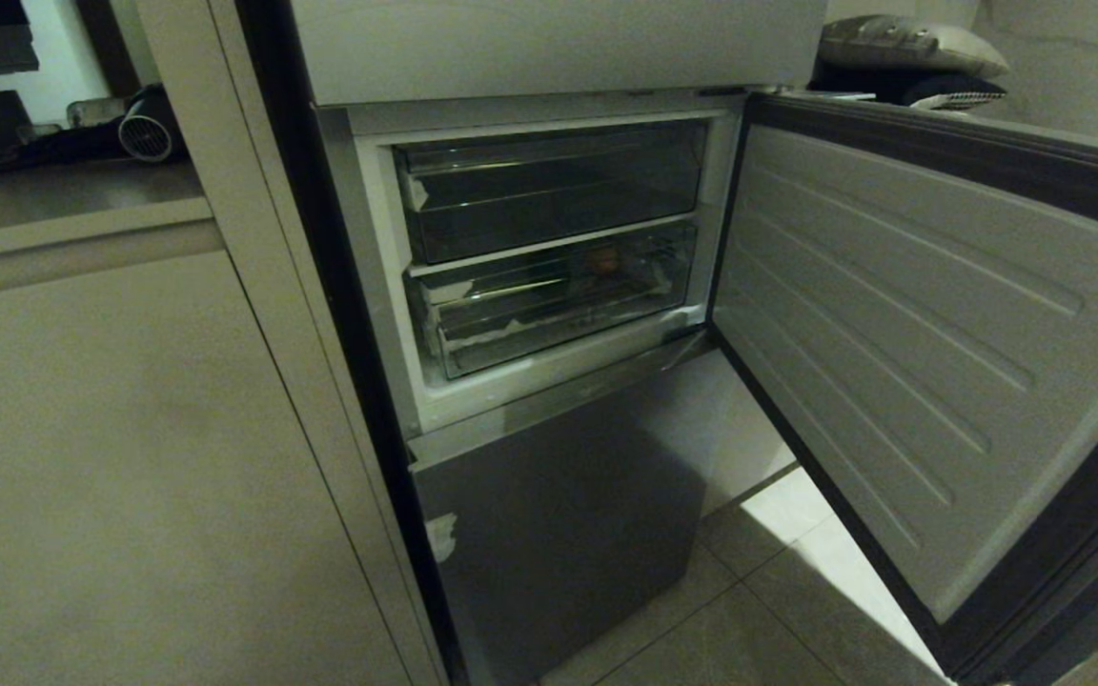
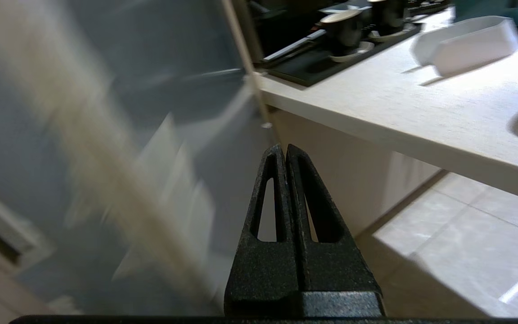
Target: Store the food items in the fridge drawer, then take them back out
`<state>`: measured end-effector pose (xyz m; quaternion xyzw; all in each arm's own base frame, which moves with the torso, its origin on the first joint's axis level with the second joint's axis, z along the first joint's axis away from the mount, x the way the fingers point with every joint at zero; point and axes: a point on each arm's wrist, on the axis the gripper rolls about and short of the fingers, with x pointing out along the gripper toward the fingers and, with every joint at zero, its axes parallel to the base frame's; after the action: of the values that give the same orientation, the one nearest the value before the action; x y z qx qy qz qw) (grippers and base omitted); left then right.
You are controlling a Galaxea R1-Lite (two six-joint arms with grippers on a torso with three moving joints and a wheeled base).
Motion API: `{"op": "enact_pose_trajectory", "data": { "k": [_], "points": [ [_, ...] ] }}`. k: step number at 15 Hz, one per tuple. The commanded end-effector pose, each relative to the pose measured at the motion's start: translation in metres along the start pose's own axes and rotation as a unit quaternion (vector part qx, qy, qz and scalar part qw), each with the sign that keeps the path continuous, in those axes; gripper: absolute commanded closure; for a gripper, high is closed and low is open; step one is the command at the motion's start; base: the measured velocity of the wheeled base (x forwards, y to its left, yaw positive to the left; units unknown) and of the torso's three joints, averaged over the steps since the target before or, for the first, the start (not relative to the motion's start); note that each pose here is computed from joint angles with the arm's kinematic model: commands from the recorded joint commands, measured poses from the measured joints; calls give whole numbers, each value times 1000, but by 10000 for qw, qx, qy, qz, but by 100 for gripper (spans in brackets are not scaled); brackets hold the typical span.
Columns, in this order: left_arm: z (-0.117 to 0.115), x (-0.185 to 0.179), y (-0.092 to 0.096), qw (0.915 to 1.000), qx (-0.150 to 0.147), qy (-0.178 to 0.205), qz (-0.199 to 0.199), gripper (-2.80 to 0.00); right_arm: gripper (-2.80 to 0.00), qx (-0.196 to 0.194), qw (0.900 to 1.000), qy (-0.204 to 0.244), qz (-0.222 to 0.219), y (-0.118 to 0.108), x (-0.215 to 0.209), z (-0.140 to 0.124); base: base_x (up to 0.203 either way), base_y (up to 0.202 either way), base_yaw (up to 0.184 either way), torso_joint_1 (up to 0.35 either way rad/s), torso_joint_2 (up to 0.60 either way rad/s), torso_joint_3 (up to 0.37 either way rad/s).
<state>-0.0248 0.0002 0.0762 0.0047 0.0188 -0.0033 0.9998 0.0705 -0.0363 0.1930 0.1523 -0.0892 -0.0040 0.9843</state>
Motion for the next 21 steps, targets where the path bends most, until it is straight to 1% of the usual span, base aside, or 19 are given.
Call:
{"op": "enact_pose_trajectory", "data": {
  "k": [1, 4, 5, 6, 8, 9, 10, 11, 14, 15, 18, 21],
  "points": [
    [0, 0, 0, 10000, 0, 3, 1, 0, 0, 108, 9991, 57, 409, 11, 10, 9, 0, 0, 0, 0, 0, 0],
    [0, 0, 0, 10000, 0, 3, 1, 0, 0, 334, 9957, 283, 815, 23, 37, 15, 0, 0, 0, 0, 0, 0],
    [0, 0, 0, 10000, 0, 7, 1, 0, 0, 385, 9950, 364, 852, 29, 51, 14, 0, 0, 0, 0, 0, 0],
    [0, 0, 0, 10000, 0, 5, 1, 0, 0, 334, 9949, 459, 833, 35, 63, 11, 0, 0, 0, 0, 0, 0],
    [0, 0, 0, 10000, 0, 3, 1, 0, 0, 75, 9935, 669, 917, 52, 85, 1, 0, 0, 0, 0, 0, 0],
    [0, 0, 0, 10000, 0, 10, 1, 0, 0, -13, 9925, 715, 991, 59, 95, -3, 0, 0, 0, 0, 0, 0],
    [0, 0, 0, 10000, 0, 7, 1, 0, 0, -66, 9919, 670, 1075, 65, 104, -3, 0, 0, 0, 0, 0, 0],
    [0, 0, 0, 10000, 0, 4, 1, 0, 0, -71, 9910, 682, 1146, 70, 114, -5, 0, 0, 0, 0, 0, 0],
    [0, 0, 0, 10000, 0, 5, 1, 0, 0, -47, 9842, 997, 1462, 91, 149, -22, 0, 0, 0, 0, 0, 0],
    [0, 0, 0, 10000, 0, 4, 1, 0, 0, -46, 9829, 1060, 1506, 97, 162, -29, 0, 0, 0, 0, 0, 0],
    [0, 0, 0, 10000, 0, 5, 1, 0, 0, -47, 9802, 1074, 1660, 115, 208, -51, 0, 0, 0, 0, 0, 0],
    [0, 0, 0, 10000, 0, 11, 1, 0, 0, -12, 9744, 1010, 2011, 148, 246, -71, 0, 0, 0, 0, 0, 0]
  ]
}}
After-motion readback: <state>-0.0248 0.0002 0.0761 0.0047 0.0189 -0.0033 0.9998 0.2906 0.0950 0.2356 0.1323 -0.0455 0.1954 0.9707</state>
